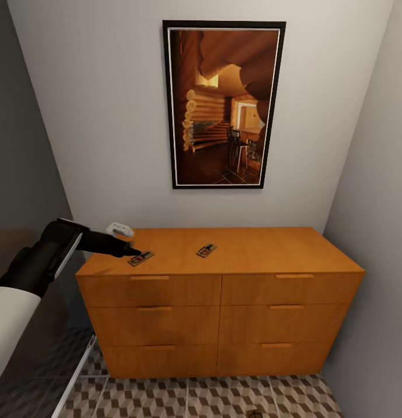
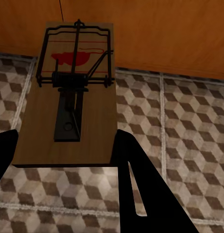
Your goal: Take the four mousetraps from the cabinet in the bathroom and place them on the bathroom floor. Make sure all four end up on the same floor surface, and ensure that at least two of them are either under or directly next to the same bathroom sink.
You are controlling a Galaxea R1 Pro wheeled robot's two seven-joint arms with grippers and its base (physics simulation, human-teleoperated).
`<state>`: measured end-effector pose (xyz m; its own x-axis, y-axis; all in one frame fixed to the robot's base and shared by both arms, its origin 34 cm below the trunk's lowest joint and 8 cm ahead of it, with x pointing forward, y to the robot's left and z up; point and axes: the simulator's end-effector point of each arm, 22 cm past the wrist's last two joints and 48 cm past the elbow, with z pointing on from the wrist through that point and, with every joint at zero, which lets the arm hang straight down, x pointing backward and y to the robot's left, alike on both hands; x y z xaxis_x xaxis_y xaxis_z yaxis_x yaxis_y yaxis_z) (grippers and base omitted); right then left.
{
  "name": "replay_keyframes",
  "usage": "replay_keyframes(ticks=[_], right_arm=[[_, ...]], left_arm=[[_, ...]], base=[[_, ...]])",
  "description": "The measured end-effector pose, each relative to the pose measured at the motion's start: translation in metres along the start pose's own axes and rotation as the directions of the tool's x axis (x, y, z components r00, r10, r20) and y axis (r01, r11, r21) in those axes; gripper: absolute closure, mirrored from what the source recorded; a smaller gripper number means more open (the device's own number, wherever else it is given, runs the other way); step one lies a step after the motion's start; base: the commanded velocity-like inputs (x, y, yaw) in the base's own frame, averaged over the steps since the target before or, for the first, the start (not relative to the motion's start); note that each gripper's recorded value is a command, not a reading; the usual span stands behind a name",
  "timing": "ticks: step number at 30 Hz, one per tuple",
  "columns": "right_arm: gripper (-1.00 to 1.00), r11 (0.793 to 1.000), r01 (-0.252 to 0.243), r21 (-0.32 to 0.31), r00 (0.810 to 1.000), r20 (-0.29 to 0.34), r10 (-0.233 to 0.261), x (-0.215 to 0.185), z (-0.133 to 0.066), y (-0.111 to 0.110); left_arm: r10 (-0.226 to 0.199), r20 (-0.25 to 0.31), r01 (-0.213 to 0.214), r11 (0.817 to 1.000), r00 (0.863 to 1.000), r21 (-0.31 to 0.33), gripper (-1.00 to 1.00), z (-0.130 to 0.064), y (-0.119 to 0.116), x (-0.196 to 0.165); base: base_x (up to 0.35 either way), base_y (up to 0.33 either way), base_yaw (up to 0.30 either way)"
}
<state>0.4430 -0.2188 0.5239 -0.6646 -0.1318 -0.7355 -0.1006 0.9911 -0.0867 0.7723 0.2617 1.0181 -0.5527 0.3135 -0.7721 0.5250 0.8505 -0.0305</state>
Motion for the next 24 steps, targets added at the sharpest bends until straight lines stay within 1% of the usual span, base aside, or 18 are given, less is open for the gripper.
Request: replay_keyframes(ticks=[3, 7, 13, 24], right_arm=[[1.00, 1.000, 0.000, 0.000, 1.000, 0.000, 0.000, 0.000, 0.000, 0.000], [1.00, 1.000, 0.000, 0.000, 1.000, 0.000, 0.000, 0.000, 0.000, 0.000], [1.00, 1.000, 0.000, 0.000, 1.000, 0.000, 0.000, 0.000, 0.000, 0.000], [1.00, 1.000, 0.000, 0.000, 1.000, 0.000, 0.000, 0.000, 0.000, 0.000]], left_arm=[[0.027, 0.032, -0.029, 0.998, 0.999, 0.053, -1.00, -0.004, -0.008, -0.006], [0.039, 0.058, -0.043, 0.996, 0.998, 0.081, -1.00, -0.009, -0.011, -0.010], [0.043, 0.068, -0.049, 0.995, 0.997, 0.091, -1.00, -0.011, -0.011, -0.012], [0.039, 0.066, -0.045, 0.995, 0.997, 0.093, -1.00, -0.010, -0.010, -0.010]], base=[[0.000, 0.000, 0.000], [0.000, 0.000, 0.000], [0.000, 0.000, 0.000], [0.000, 0.000, 0.000]])
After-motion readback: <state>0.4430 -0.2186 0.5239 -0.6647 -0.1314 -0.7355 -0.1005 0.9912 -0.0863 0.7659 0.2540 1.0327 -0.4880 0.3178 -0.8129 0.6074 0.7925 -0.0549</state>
